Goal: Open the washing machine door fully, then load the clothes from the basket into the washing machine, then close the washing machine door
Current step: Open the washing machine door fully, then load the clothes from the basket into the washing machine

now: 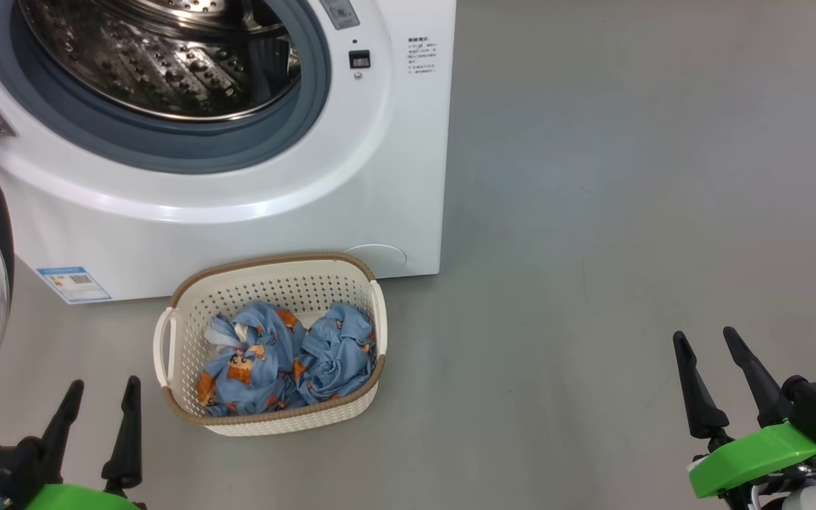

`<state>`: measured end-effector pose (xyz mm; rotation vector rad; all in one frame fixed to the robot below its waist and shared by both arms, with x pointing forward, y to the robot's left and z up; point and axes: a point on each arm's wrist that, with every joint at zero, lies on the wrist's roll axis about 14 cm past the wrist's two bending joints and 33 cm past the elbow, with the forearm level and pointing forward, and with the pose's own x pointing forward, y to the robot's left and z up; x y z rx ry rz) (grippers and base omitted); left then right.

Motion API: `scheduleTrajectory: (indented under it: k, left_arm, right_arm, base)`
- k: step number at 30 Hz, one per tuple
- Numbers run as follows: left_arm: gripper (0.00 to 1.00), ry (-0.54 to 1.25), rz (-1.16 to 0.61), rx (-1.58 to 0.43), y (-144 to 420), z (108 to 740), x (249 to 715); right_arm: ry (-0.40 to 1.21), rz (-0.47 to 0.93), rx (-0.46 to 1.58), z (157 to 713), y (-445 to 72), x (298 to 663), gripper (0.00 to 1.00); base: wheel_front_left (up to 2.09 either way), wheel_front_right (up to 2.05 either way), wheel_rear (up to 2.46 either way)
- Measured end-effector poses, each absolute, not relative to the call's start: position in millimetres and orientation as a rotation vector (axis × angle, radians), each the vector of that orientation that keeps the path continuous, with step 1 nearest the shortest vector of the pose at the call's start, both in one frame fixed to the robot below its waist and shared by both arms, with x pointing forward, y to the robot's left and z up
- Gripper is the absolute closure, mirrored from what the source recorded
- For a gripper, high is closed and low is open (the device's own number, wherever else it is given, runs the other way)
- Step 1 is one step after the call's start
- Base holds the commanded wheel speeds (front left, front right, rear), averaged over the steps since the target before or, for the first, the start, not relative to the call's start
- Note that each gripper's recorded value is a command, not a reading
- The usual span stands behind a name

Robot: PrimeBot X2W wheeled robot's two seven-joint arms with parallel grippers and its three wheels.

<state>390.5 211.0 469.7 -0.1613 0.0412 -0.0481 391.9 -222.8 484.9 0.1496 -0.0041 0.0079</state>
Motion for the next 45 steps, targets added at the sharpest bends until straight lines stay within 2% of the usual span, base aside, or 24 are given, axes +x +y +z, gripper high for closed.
scheduleTrajectory:
  k: [24, 45]
  left_arm:
    - [0.00, 0.055, -0.029, -0.195, 216, 464, 392]
    - [0.00, 0.061, -0.028, -0.199, 216, 461, 400]
  right_arm:
    - [0.004, -0.004, 0.156, 481, -225, 394, 0.00]
    - [0.025, -0.011, 0.170, 472, -222, 397, 0.00]
  base:
    - [0.01, -0.04, 0.03]
    - [0.71, -1.13, 0.42]
